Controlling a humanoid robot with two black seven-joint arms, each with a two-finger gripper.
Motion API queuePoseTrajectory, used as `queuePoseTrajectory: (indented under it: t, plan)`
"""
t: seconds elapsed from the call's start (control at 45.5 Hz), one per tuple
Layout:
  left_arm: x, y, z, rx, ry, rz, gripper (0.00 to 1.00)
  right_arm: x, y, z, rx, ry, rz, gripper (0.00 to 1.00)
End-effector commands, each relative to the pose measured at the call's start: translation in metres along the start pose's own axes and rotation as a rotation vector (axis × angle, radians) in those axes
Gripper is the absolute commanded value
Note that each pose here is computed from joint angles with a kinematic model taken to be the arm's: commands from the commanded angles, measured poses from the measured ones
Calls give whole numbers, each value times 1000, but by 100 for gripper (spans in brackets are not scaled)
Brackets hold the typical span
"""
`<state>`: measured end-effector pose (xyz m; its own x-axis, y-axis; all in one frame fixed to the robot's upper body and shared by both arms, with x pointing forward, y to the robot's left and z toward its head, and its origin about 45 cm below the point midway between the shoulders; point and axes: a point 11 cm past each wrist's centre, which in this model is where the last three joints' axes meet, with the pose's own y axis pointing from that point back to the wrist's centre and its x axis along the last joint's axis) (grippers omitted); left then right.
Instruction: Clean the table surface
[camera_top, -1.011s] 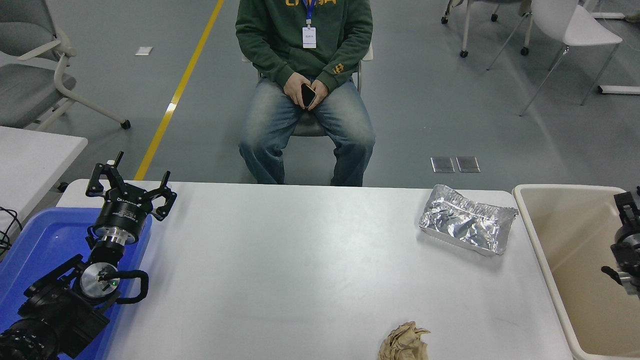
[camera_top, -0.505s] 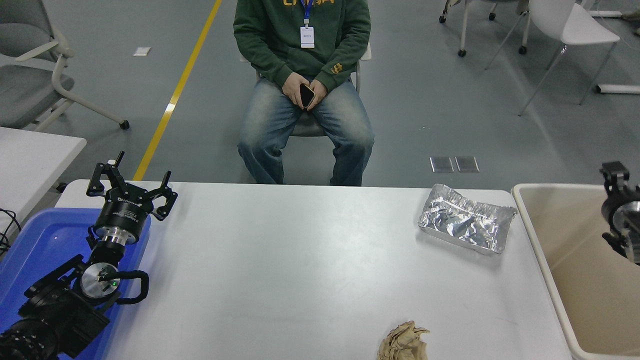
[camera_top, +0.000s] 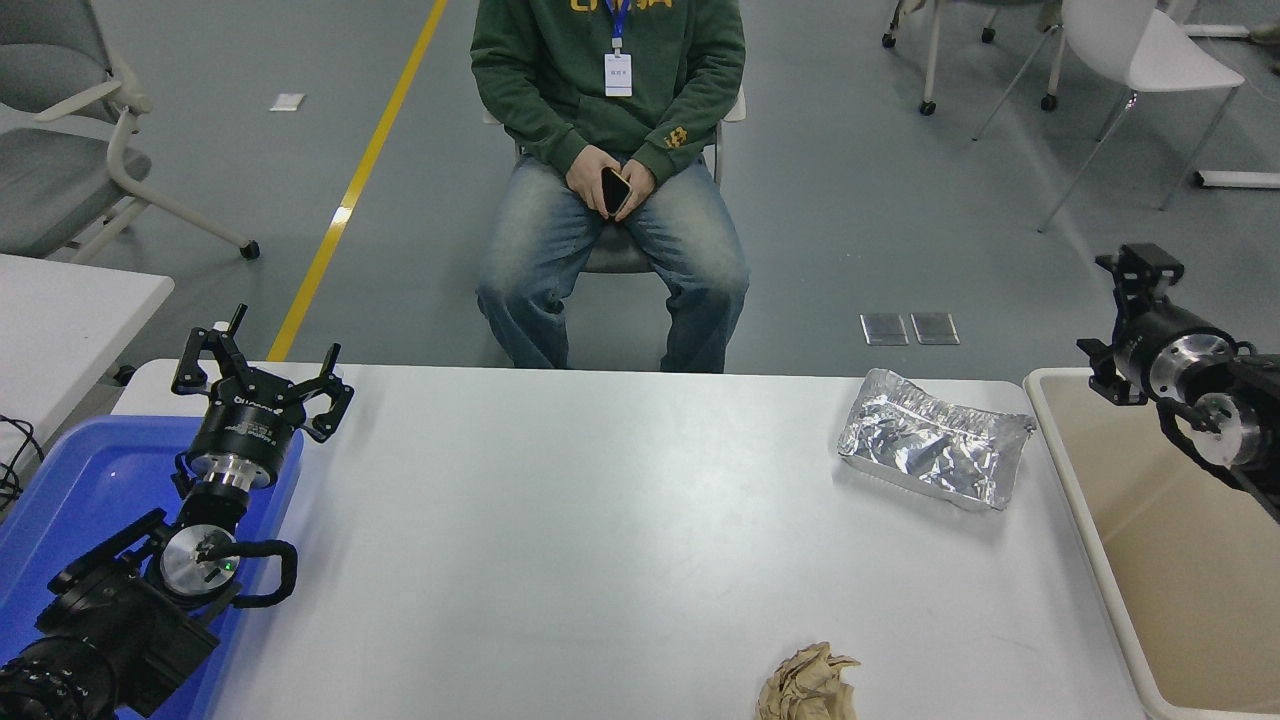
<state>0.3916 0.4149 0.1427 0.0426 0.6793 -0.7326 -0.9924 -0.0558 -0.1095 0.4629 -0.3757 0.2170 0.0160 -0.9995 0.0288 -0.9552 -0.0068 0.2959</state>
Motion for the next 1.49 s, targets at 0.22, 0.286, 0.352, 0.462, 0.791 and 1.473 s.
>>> queuePoseTrajectory:
  t: [0.22, 0.286, 0.352, 0.462, 0.791, 1.473]
  plan:
    - [0, 0, 0, 0, 0, 0, 100, -150, -9, 13, 49, -389, -232, 100]
    - [0, 0, 0, 0, 0, 0, 100, -162, -7, 14, 72, -448, -240, 100]
    - [0, 0, 0, 0, 0, 0, 100, -171, -6, 14, 100, -501, -243, 100]
    - [0, 0, 0, 0, 0, 0, 100, -192, -2, 21, 131, -581, -250, 100]
    - [0, 0, 0, 0, 0, 0, 100, -195, 24, 70, 206, -792, -256, 100]
    - [0, 0, 0, 0, 0, 0, 100, -160, 35, 101, 212, -872, -160, 100]
